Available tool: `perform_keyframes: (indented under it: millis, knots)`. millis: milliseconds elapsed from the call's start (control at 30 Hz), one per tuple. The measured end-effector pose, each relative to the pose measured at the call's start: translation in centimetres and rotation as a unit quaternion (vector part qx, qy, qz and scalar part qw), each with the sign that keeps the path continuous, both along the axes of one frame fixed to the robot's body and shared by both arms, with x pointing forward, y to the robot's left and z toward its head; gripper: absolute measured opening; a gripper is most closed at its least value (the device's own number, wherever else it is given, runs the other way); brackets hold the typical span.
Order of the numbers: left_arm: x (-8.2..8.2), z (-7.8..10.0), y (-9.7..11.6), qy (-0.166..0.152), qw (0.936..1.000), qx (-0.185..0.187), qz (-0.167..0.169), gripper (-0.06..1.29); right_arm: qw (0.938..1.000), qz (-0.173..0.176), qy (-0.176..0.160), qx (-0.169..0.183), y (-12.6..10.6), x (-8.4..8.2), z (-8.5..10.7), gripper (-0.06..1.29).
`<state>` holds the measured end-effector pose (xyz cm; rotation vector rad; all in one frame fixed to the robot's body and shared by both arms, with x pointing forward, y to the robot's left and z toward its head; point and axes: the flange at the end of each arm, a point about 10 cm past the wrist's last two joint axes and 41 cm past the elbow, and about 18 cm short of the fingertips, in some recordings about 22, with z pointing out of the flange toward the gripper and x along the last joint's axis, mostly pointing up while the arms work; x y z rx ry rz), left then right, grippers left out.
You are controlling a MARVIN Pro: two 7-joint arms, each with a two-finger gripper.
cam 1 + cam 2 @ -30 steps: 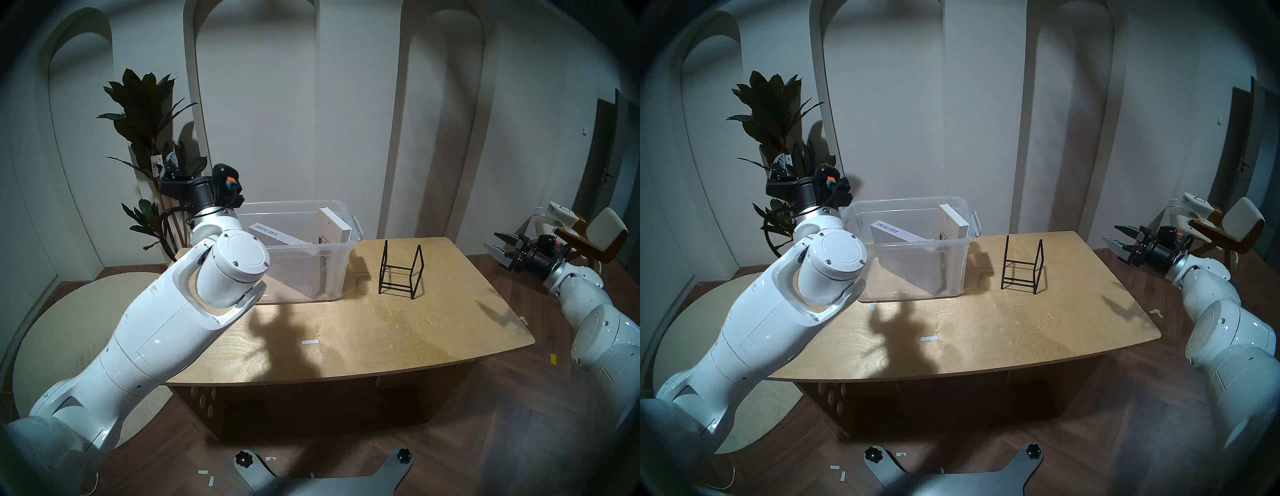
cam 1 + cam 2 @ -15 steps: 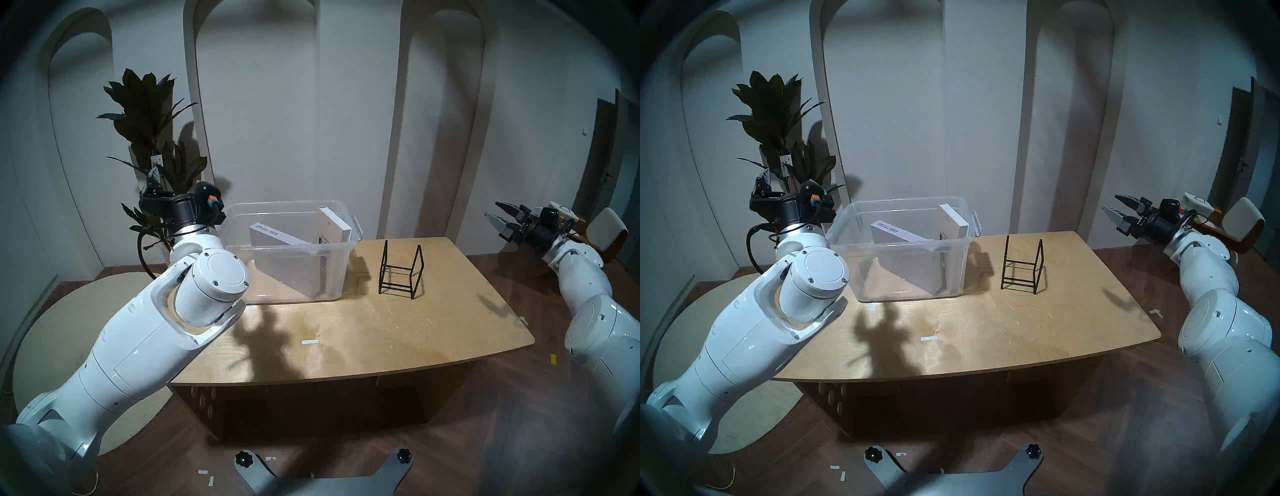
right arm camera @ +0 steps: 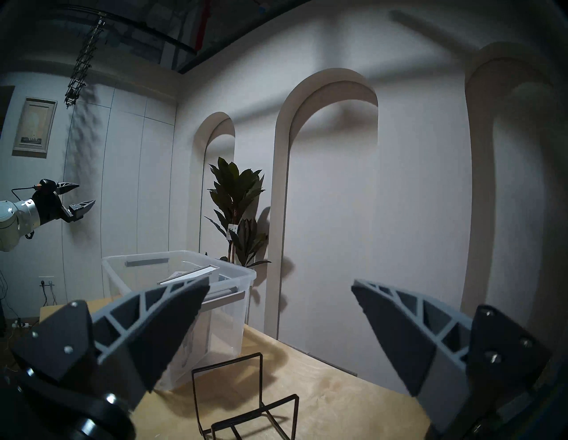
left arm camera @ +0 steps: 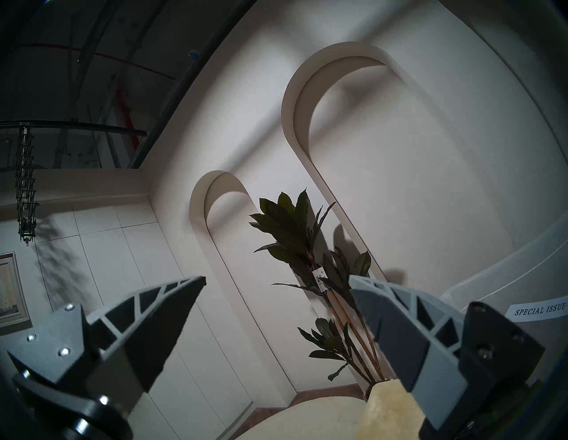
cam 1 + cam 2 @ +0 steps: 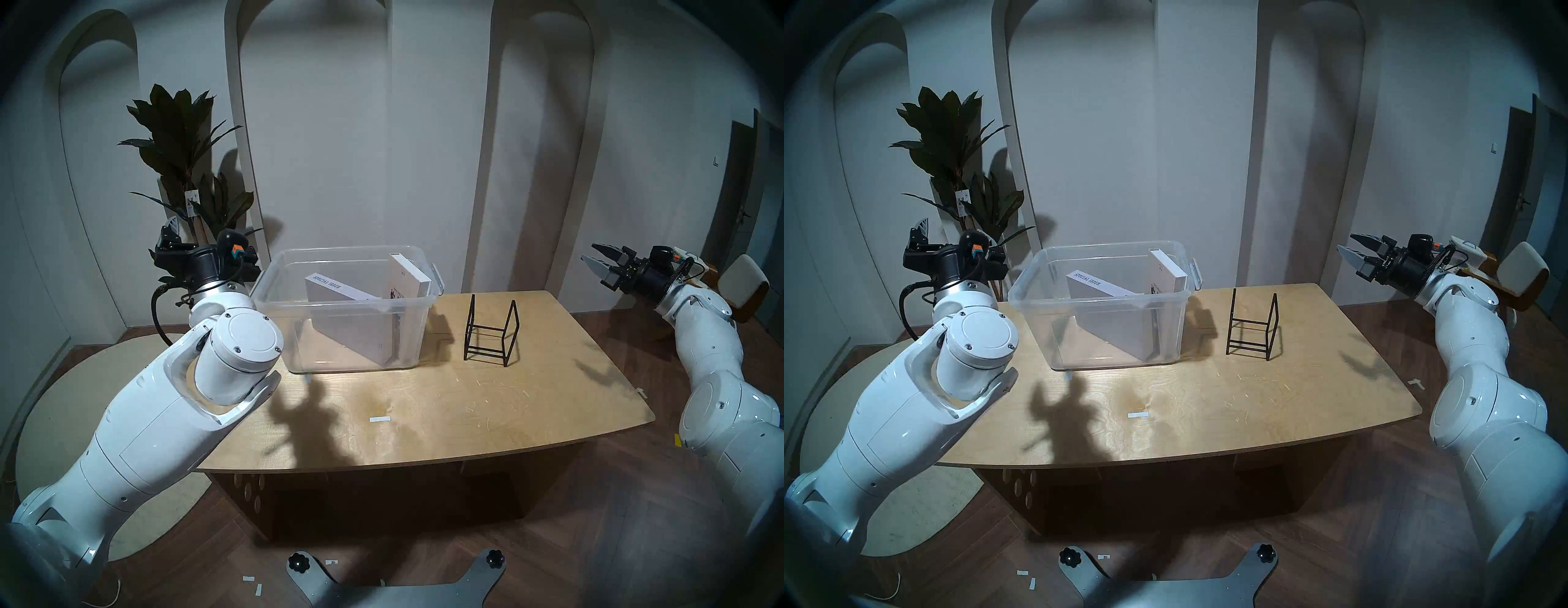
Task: Pack the books into the storage box
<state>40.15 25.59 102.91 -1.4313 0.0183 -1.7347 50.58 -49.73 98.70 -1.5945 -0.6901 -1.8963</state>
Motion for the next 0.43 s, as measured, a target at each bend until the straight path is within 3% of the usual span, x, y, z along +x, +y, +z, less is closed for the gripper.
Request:
perform_keyframes:
  millis: [433]
  knots:
    - [-0.24, -0.04, 0.36, -0.004, 0.9998, -0.016, -0.013, 1.25, 0.9997, 0.020, 0.016, 0.005, 0.86, -0.88, 0.50, 1.25]
